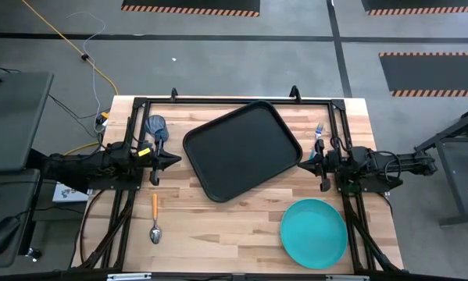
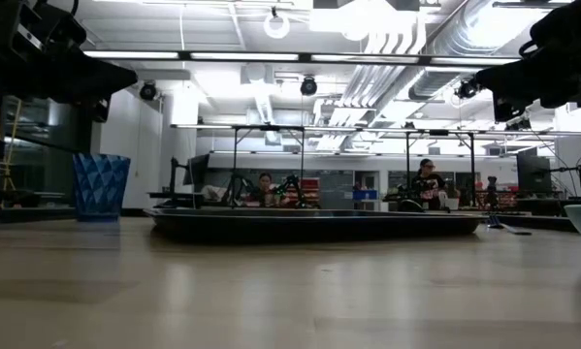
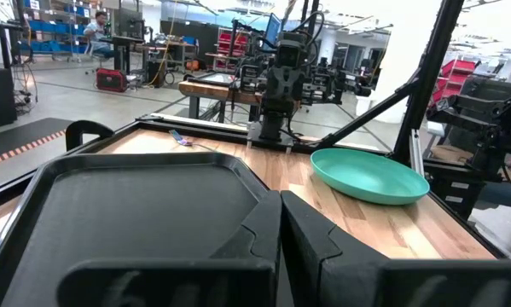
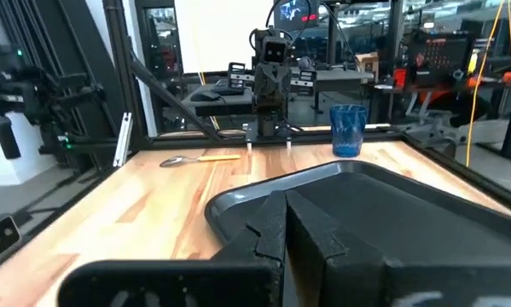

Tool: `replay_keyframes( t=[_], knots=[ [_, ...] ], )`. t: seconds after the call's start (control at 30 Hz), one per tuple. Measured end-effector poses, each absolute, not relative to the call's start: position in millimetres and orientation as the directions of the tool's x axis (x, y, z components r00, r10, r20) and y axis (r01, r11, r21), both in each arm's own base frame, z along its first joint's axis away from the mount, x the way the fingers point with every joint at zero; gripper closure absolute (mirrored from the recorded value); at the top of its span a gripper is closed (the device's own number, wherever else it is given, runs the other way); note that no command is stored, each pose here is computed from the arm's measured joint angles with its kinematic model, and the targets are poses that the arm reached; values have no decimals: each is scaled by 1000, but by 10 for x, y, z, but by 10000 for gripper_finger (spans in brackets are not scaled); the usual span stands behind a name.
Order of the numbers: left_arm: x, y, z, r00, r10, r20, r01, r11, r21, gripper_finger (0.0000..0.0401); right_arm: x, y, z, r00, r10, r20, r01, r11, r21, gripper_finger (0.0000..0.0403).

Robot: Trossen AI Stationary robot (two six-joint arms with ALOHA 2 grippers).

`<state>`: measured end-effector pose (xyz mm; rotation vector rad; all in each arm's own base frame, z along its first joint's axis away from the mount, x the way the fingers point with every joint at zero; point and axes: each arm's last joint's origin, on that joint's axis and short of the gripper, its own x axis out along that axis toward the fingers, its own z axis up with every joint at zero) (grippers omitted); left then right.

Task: Pick and place plate/cup/fork/spoon on tray
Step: Put the light blue plate on the center of the black tray

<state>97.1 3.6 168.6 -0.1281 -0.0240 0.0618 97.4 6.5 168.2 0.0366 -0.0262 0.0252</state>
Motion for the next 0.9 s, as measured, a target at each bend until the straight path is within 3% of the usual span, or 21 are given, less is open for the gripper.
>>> replay_keyframes(
  t=[0.6, 0.9],
  knots=[
    [971, 35, 1686, 998, 63, 20, -60, 990, -128, 401, 973, 65, 1708, 998, 26, 54, -34, 987, 157, 402],
    [971, 36, 1686, 998, 63, 20, -60, 990, -128, 401, 885, 28, 2084, 896, -83, 436, -12, 977, 211, 401]
  ],
)
